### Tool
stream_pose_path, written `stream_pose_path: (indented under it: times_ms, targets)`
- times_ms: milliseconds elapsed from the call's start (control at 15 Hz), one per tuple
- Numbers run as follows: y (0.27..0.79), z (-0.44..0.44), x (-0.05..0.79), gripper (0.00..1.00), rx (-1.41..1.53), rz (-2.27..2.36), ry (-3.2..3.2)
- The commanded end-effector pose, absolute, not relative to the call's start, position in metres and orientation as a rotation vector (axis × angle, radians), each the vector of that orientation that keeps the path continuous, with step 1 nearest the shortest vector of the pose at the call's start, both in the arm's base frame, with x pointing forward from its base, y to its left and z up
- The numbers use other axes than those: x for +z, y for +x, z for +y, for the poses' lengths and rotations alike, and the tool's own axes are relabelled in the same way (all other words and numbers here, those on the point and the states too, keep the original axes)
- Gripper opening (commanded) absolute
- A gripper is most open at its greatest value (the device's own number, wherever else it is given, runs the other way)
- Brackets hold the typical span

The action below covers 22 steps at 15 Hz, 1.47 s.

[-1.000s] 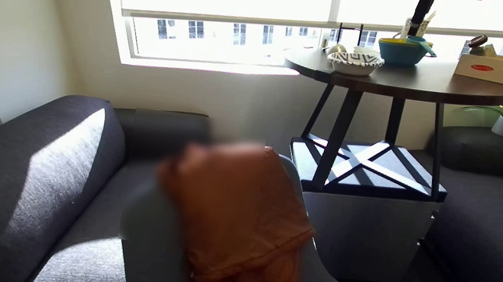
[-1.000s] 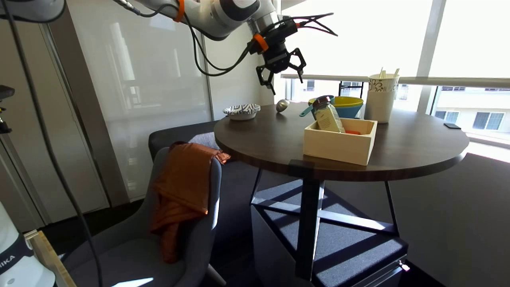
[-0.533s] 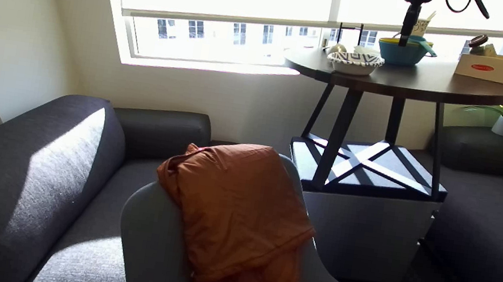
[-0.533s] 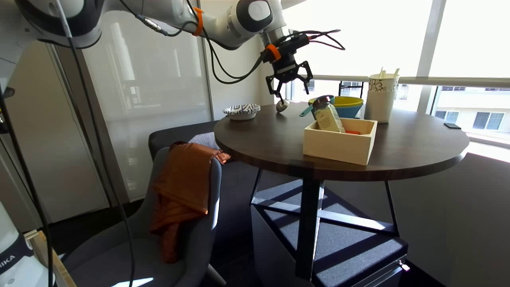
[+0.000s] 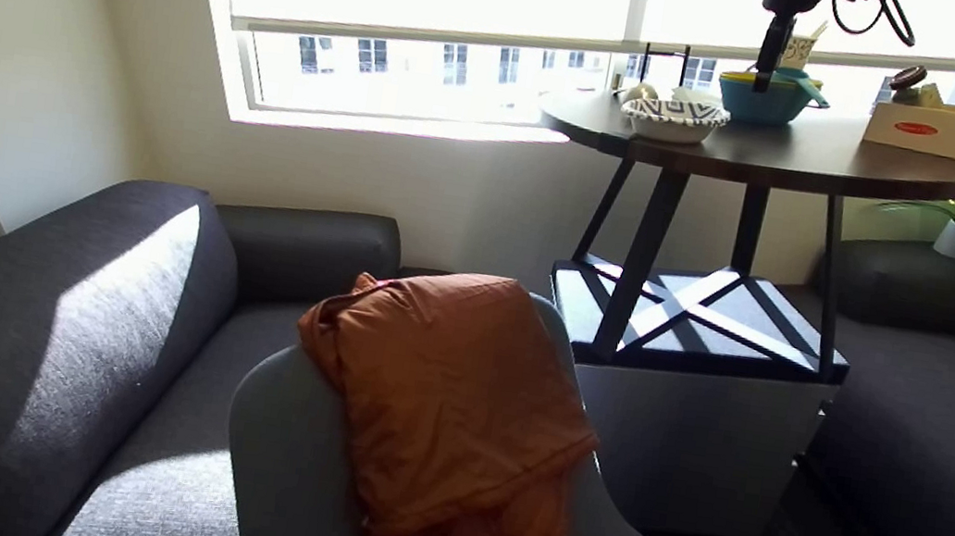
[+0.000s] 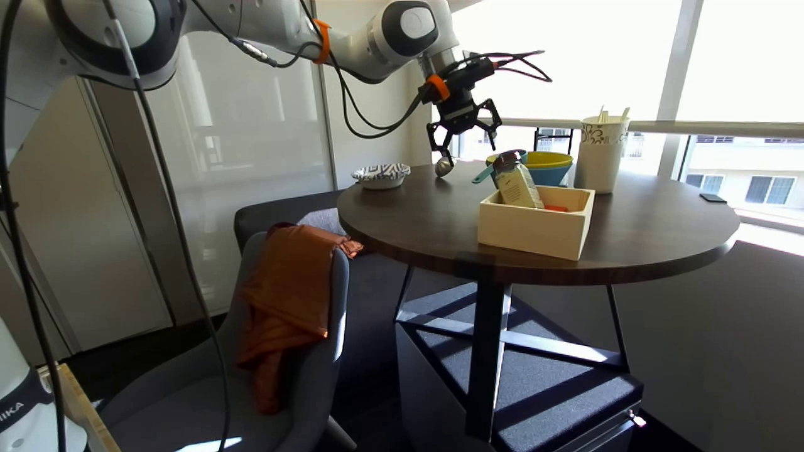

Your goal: Move the blue bowl to the left

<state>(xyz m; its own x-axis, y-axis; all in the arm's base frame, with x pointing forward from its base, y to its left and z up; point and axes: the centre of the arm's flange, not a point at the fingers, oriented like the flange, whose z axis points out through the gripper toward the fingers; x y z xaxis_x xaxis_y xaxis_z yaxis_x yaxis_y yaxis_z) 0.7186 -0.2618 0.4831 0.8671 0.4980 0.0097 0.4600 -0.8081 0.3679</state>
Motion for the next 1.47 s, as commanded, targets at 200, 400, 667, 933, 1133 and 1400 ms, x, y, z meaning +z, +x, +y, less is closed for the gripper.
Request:
stream_pose_path:
  times_ms: [200,400,667,933,1133,1400]
  targets:
    - [0.731,-0.274,0.459,0.79,0.106,0.657,2.723]
    - [0.735,-0.277,0.45,0.61,0.086,0.652,2.744]
    - [0.743,-0.283,0.447,0.33,0.088,0.641,2.763]
    - [0.745,-0.289,0.448,0.06,0.089,0.62,2.763]
    - [0.744,-0.29,0.455,0.0,0.105,0.615,2.749]
    - [0.726,-0.284,0.475,0.03,0.138,0.639,2.7]
